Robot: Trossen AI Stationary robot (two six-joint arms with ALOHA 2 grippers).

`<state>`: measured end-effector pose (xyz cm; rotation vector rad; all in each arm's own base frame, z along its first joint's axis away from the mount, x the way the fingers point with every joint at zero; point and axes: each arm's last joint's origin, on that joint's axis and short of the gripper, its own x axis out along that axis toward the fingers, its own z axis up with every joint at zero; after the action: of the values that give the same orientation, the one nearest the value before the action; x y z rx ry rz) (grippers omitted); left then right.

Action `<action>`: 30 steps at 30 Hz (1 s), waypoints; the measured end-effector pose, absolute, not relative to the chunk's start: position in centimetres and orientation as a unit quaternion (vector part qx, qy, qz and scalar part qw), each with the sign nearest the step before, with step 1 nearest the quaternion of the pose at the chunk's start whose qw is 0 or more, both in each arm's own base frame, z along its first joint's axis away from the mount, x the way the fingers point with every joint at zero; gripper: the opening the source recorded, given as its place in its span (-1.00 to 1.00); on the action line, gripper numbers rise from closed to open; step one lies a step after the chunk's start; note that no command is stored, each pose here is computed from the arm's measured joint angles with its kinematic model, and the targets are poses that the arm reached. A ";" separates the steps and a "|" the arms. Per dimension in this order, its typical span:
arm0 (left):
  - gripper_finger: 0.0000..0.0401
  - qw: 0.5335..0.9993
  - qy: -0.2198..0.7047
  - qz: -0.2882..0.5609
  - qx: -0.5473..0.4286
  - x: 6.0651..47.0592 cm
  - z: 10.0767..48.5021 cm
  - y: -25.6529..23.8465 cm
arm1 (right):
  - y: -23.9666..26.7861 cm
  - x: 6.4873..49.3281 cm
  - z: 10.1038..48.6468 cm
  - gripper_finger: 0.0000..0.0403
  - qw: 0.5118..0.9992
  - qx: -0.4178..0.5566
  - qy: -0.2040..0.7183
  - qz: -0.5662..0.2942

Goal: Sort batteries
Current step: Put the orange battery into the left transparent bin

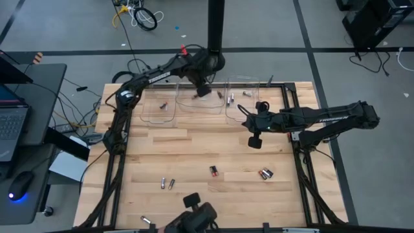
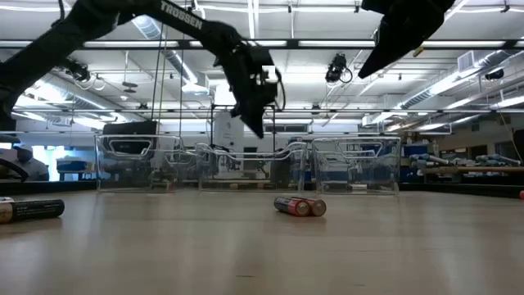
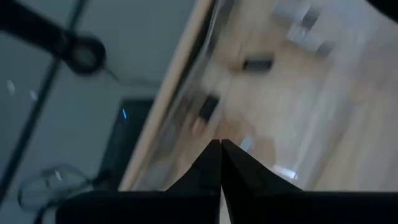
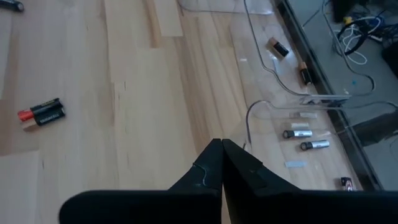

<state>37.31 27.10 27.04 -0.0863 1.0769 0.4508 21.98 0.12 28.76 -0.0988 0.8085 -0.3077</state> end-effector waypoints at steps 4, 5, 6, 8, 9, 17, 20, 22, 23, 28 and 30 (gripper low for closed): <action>-0.96 0.864 0.454 0.215 -0.009 37.6 30.4 25.4 | 0.6 22.2 28.6 -0.93 0.916 -0.049 0.371 -0.142; -0.96 0.872 0.442 0.212 0.006 37.7 31.1 25.0 | 0.7 22.3 28.2 -0.94 0.920 -0.051 0.362 -0.139; -0.96 0.878 0.430 0.208 0.020 37.8 31.9 24.5 | 0.7 22.4 27.6 -0.94 0.923 -0.052 0.358 -0.135; -0.96 0.891 0.405 0.201 0.039 38.1 33.1 23.5 | 0.8 22.6 26.3 -0.95 0.928 -0.050 0.346 -0.130; -0.96 0.899 0.390 0.196 0.044 38.3 33.6 23.1 | 0.8 22.6 25.5 -0.95 0.931 -0.046 0.340 -0.128; -0.97 0.925 0.338 0.153 0.086 38.8 33.2 20.6 | 1.5 22.3 21.5 -0.94 0.949 -0.010 0.294 -0.112; -0.97 0.934 0.313 0.138 0.098 38.8 32.0 19.3 | 2.0 22.2 21.2 -0.94 0.954 -0.001 0.279 -0.104; -0.97 0.942 0.290 0.129 0.105 38.5 31.0 18.4 | 2.4 22.2 21.0 -0.94 0.957 -0.001 0.273 -0.101; -0.97 0.946 0.278 0.126 0.110 38.2 30.5 17.9 | 2.5 22.1 21.0 -0.94 0.958 -0.003 0.270 -0.099; -0.97 0.961 0.217 0.119 0.126 35.5 28.2 15.2 | 2.9 21.8 20.0 -0.94 0.963 -0.003 0.252 -0.098; -0.97 0.965 0.198 0.114 0.129 34.1 27.4 13.9 | 2.9 21.7 19.6 -0.94 0.966 0.002 0.240 -0.098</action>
<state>34.08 13.90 27.37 0.2612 0.4006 0.2306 21.68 2.86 19.64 0.0044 0.4854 -0.1984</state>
